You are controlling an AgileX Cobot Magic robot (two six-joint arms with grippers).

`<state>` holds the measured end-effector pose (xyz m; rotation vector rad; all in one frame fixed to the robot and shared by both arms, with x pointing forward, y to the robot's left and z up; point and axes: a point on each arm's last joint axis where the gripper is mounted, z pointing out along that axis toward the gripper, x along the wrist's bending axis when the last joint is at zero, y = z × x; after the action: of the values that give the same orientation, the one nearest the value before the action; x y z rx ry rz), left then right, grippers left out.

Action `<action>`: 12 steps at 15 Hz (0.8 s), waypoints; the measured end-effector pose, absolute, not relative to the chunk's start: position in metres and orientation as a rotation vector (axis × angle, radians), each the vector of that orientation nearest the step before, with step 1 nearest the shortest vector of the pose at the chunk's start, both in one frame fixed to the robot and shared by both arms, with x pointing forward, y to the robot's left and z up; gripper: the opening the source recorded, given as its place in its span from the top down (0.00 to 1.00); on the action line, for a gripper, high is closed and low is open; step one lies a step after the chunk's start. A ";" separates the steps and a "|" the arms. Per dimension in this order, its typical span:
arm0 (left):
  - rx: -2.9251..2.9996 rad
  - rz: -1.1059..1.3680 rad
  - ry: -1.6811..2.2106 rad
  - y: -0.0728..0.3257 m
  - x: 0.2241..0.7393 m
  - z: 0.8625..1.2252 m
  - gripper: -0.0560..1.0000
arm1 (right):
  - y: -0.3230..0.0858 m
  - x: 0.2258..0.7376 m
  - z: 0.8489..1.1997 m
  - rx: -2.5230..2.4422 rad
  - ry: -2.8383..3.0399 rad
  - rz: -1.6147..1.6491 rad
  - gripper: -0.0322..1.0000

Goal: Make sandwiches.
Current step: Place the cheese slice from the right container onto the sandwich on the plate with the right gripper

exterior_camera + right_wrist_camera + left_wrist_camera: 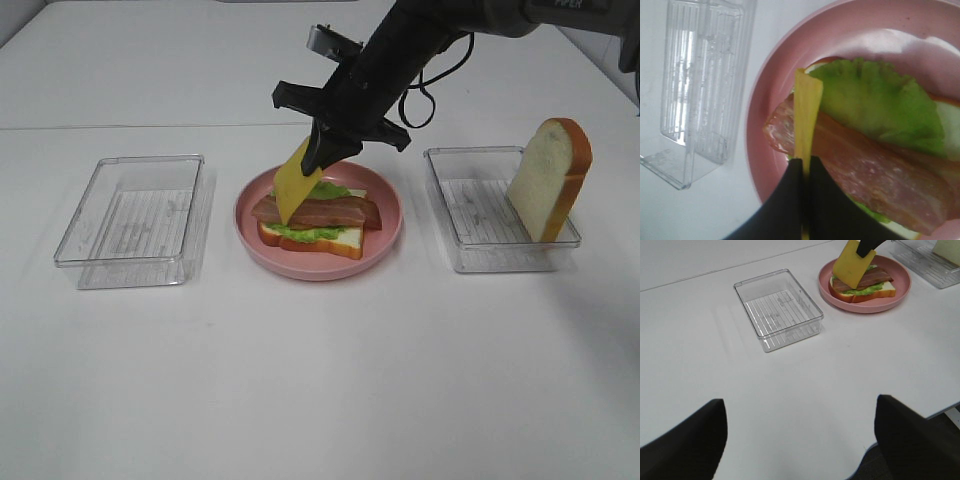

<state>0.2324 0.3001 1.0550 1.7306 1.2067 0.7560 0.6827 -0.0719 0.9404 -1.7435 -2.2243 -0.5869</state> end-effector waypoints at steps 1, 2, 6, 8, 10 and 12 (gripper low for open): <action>1.731 0.756 1.207 0.300 0.232 1.055 0.22 | -0.074 0.683 0.939 -1.762 -2.231 -0.562 0.97; 1.731 0.756 1.207 0.300 0.232 1.055 0.22 | -0.076 0.682 0.938 -1.781 -2.248 -0.525 0.97; 1.731 0.756 1.207 0.300 0.232 1.055 0.22 | -0.080 0.681 0.936 -1.801 -2.270 -0.462 0.77; 1.731 0.756 1.207 0.300 0.232 1.055 0.22 | -0.081 0.681 0.936 -1.798 -2.270 -0.453 0.38; 1.731 0.756 1.207 0.300 0.232 1.055 0.22 | -0.082 0.679 0.937 -1.790 -2.276 -0.425 0.25; 1.731 0.756 1.207 0.300 0.232 1.055 0.22 | -0.084 0.678 0.944 -1.788 -2.306 -0.413 0.24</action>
<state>0.2324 0.3001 1.0550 1.7306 1.2067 0.7560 0.6778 -0.0842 0.9437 -1.7883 -2.3055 -0.4128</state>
